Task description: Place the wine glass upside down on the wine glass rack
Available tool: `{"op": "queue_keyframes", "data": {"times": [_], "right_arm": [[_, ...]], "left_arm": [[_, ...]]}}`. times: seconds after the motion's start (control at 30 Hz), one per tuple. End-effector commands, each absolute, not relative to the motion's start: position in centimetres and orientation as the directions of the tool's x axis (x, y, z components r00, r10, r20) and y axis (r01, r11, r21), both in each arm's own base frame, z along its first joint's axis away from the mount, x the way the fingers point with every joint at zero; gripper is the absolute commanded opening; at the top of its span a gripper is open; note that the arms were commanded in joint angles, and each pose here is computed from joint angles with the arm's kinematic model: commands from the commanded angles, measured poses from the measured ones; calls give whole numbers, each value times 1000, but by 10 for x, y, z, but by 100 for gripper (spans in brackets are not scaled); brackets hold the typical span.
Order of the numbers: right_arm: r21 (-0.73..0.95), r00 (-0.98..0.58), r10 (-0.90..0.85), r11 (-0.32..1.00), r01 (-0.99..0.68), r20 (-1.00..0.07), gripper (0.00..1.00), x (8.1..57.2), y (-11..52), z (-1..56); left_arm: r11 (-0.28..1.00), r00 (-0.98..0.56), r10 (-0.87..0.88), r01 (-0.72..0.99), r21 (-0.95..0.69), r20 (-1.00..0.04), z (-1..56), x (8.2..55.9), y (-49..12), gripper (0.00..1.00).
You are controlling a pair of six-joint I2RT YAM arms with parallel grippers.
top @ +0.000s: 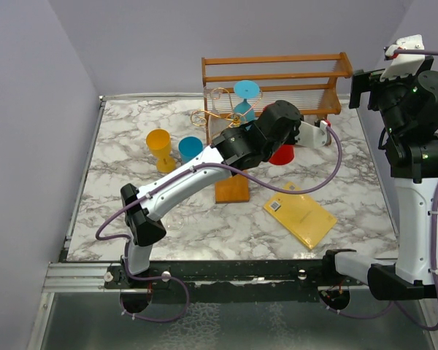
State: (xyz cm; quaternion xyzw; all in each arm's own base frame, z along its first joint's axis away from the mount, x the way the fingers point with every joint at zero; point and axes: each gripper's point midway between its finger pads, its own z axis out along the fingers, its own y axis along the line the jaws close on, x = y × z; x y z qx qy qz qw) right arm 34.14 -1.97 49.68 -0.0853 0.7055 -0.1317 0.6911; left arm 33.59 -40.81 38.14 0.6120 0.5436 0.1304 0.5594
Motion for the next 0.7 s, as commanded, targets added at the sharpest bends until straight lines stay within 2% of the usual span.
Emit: {"op": "queue_keyframes", "data": {"times": [0.0, 0.67], "right_arm": [[-302, 0, -302, 952, 57, -953, 100, 337, -19, 504], [-306, 1, -306, 951, 44, -952, 100, 337, -17, 502]], "left_arm": [[265, 382, 793, 484, 834, -474, 391, 341, -418, 0], [303, 304, 834, 445, 843, -461, 381, 363, -394, 2]]}}
